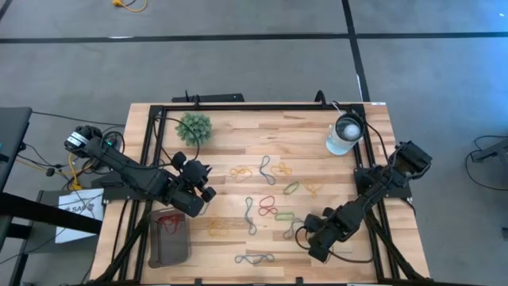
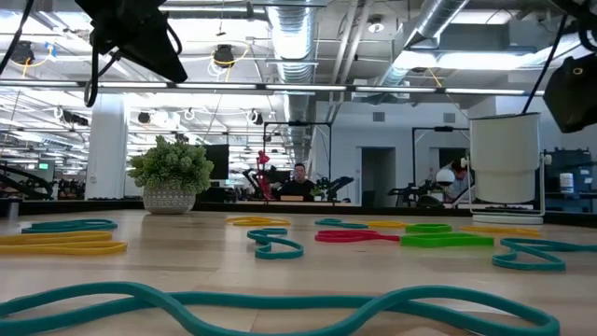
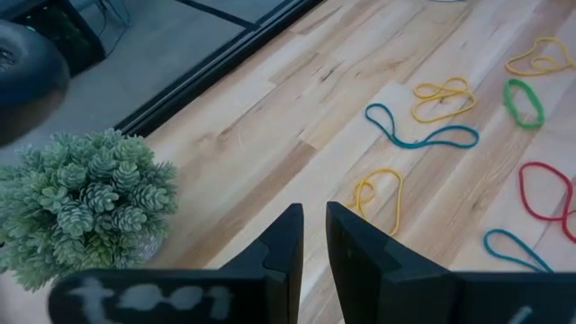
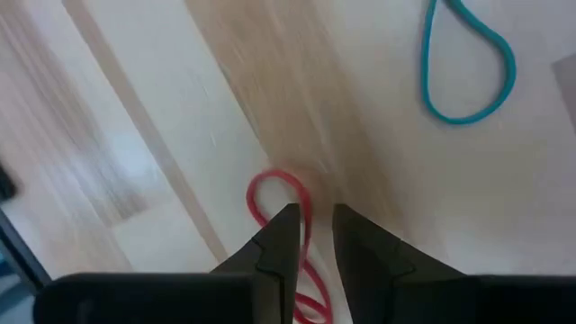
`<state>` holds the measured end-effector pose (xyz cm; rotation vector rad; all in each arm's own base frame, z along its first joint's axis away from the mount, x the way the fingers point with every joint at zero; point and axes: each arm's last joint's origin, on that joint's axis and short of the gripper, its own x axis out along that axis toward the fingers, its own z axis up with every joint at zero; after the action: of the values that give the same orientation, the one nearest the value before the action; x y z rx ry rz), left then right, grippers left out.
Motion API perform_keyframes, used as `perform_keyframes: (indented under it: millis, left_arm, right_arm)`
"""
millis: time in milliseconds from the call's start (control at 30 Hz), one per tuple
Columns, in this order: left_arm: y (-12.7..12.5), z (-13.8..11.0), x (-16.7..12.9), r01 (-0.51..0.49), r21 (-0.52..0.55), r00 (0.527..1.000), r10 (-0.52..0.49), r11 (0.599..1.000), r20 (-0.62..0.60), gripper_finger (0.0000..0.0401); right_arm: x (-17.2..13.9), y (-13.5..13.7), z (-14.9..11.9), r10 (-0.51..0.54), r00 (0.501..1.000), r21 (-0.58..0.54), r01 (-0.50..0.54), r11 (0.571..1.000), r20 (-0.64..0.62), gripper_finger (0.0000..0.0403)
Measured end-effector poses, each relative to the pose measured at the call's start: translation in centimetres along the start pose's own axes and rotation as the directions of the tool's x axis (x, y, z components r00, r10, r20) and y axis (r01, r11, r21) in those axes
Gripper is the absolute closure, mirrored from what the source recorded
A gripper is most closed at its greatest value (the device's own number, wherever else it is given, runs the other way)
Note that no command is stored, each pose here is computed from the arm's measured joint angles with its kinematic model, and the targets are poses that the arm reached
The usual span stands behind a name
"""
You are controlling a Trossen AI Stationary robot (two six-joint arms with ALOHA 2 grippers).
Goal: Pick and place items into bin
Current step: Put red rubber band into the black bin
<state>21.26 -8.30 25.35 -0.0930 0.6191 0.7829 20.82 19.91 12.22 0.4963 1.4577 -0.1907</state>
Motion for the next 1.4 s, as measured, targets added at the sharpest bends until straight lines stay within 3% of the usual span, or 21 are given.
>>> perform_keyframes:
  millis: [200, 400, 567, 733, 1000, 1133, 1400]
  left_arm:
    - [-0.1, -0.1, -0.2, 0.001, 0.034, 1.0, -0.002, 0.999, 0.013, 0.036]
    - [-0.3, -0.2, -0.5, 0.023, 0.036, 1.0, -0.023, 0.999, 0.008, 0.036]
    - [-0.6, -0.2, -0.7, 0.038, 0.06, 0.999, -0.04, 0.997, 0.03, 0.036]
    - [-1.2, 0.2, -0.9, 0.068, 0.093, 0.994, -0.075, 0.993, 0.074, 0.036]
    - [-3.2, 0.9, -2.4, 0.224, 0.193, 0.957, -0.253, 0.955, 0.141, 0.036]
    - [-3.7, 0.9, -3.0, 0.265, 0.229, 0.94, -0.304, 0.937, 0.156, 0.036]
    - [-4.1, 0.8, -3.3, 0.285, 0.233, 0.931, -0.326, 0.93, 0.164, 0.036]
  right_arm:
    - [-0.1, 0.8, 0.3, -0.1, 0.989, 0.122, 0.087, 0.989, 0.106, 0.0341]
    - [-1.1, 2.7, 1.8, -0.079, 0.96, 0.09, 0.057, 0.994, 0.269, 0.0396]
    - [-2.9, 4.2, 3.5, -0.107, 0.859, 0.089, 0.072, 0.993, 0.501, 0.04]
    - [-5.6, 5.4, 7.1, -0.136, 0.658, 0.041, 0.157, 0.987, 0.741, 0.0401]
    - [-9.4, 5.8, 14.3, -0.017, 0.457, -0.078, 0.189, 0.979, 0.889, 0.0402]
    - [-10.6, 4.8, 16.9, 0.031, 0.399, -0.105, 0.163, 0.981, 0.916, 0.0402]
    - [-11.0, 3.0, 19.1, 0.014, 0.395, -0.083, 0.158, 0.984, 0.919, 0.0402]
